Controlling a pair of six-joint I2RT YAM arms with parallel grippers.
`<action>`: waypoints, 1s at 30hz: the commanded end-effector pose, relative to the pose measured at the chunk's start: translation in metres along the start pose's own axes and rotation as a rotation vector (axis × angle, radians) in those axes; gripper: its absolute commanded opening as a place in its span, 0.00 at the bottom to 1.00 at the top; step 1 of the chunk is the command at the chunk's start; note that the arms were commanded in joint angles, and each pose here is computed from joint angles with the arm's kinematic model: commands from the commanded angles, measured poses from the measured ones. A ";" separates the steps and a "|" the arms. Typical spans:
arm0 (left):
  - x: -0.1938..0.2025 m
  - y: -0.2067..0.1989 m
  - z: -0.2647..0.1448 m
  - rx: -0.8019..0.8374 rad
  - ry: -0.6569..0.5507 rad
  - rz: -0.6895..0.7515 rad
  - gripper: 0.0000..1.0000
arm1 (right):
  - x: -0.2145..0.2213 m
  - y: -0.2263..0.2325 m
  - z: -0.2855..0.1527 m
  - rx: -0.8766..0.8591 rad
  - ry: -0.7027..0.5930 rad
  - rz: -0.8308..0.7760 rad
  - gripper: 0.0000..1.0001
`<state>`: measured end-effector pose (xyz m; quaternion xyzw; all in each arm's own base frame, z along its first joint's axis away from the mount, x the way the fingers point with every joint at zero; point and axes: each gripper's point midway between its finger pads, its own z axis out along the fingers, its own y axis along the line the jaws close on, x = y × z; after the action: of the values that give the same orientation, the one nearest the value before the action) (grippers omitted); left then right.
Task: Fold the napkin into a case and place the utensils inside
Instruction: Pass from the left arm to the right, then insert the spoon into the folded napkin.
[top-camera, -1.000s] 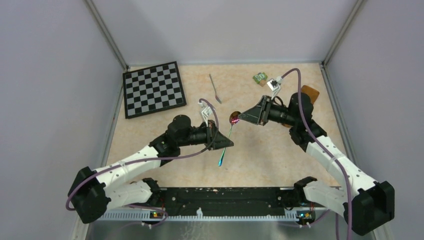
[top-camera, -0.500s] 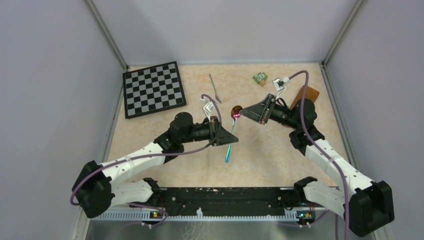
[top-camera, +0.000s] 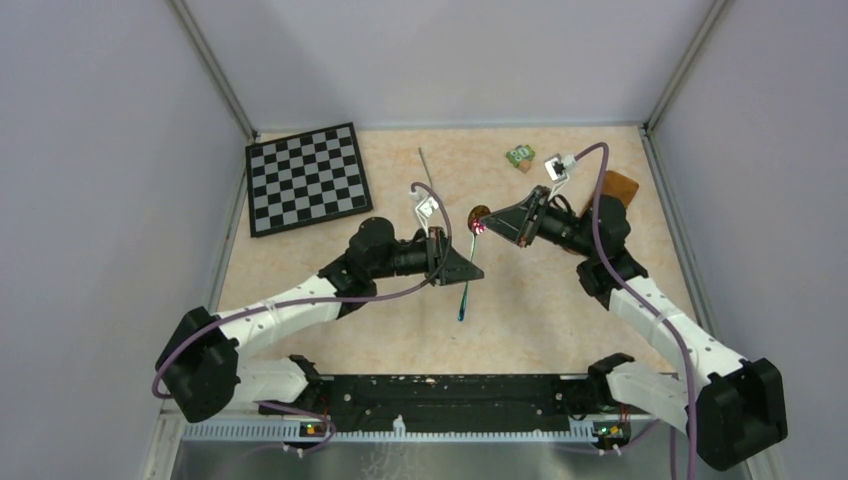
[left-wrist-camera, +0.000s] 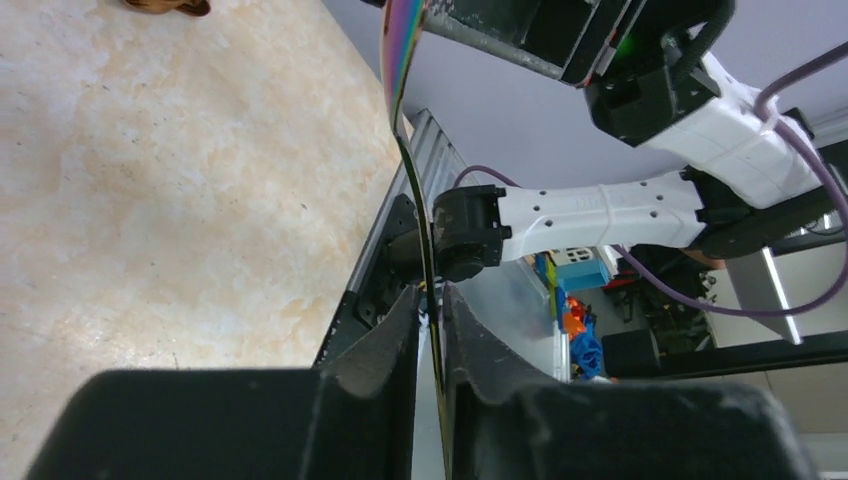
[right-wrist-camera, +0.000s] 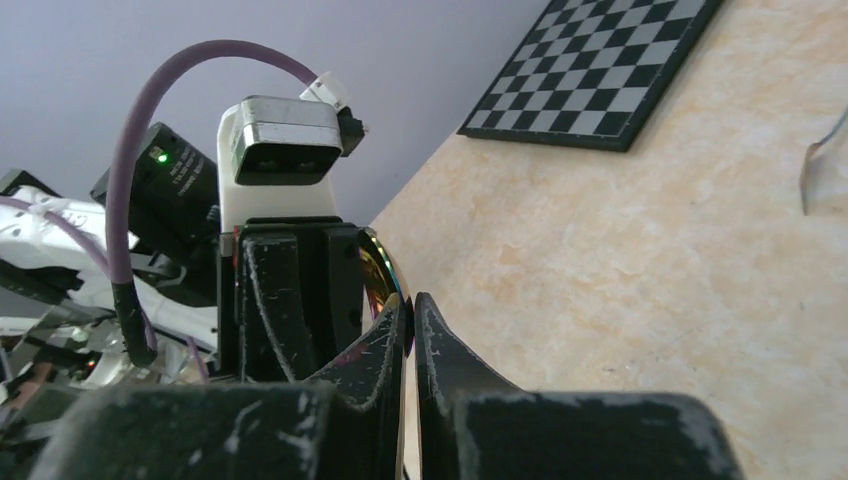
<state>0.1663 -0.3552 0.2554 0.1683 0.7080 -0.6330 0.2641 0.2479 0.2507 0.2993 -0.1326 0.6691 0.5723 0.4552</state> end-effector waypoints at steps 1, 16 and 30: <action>-0.026 -0.001 0.009 -0.044 -0.067 0.044 0.44 | -0.031 -0.020 -0.011 0.134 -0.052 -0.234 0.00; -0.032 0.070 0.109 -0.095 -0.054 0.110 0.49 | -0.195 -0.246 -0.181 0.771 -0.052 -0.326 0.00; 0.006 0.149 0.255 -0.041 -0.039 0.203 0.34 | -0.248 -0.371 -0.215 0.899 -0.072 -0.378 0.00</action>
<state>0.2774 -0.5567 0.1146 0.2158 0.7275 -0.5729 0.3098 0.5202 -0.1153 0.2128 0.0070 0.8237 0.1639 0.5428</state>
